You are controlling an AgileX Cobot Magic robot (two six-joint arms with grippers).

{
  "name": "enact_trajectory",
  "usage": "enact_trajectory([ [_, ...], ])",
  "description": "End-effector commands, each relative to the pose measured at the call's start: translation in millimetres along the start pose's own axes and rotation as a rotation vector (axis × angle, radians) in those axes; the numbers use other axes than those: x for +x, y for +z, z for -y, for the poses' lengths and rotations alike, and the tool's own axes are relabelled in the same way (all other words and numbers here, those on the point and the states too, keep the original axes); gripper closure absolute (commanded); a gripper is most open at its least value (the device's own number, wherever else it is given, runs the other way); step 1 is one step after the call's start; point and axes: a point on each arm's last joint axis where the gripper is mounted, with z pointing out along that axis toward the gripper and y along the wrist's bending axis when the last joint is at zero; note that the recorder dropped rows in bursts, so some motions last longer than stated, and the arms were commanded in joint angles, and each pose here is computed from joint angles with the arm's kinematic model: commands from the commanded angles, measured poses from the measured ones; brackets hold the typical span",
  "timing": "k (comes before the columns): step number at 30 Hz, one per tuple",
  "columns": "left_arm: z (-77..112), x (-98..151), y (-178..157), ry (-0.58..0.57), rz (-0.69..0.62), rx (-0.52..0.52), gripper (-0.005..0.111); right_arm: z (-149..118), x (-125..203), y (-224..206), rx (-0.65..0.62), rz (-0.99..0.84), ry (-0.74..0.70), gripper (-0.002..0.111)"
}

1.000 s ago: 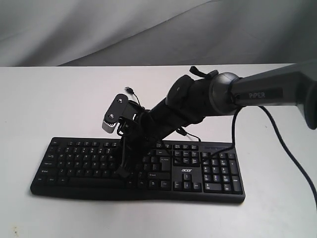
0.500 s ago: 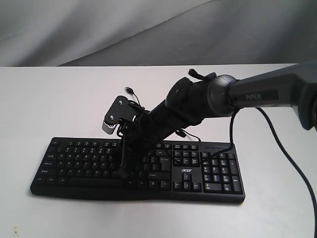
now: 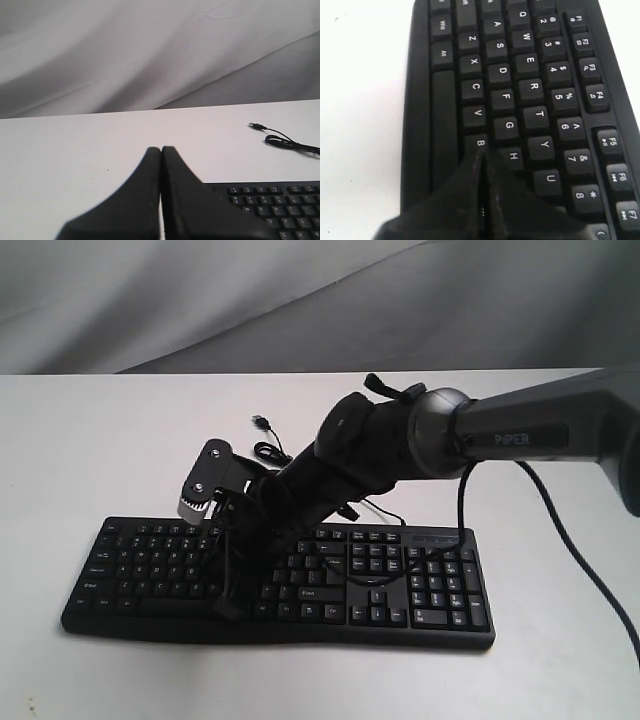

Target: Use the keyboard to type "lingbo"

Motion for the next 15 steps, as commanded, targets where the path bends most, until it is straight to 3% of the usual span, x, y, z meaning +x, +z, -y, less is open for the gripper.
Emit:
enact_trajectory([
  [1,0.4,0.8,-0.1,-0.001,0.007,0.006,0.106,-7.2,-4.4,2.4,-0.019,0.005,-0.016,0.108],
  [15,0.4,0.8,-0.1,-0.001,0.007,0.006,0.106,-5.5,2.4,13.3,-0.010,-0.012,-0.009,0.108],
])
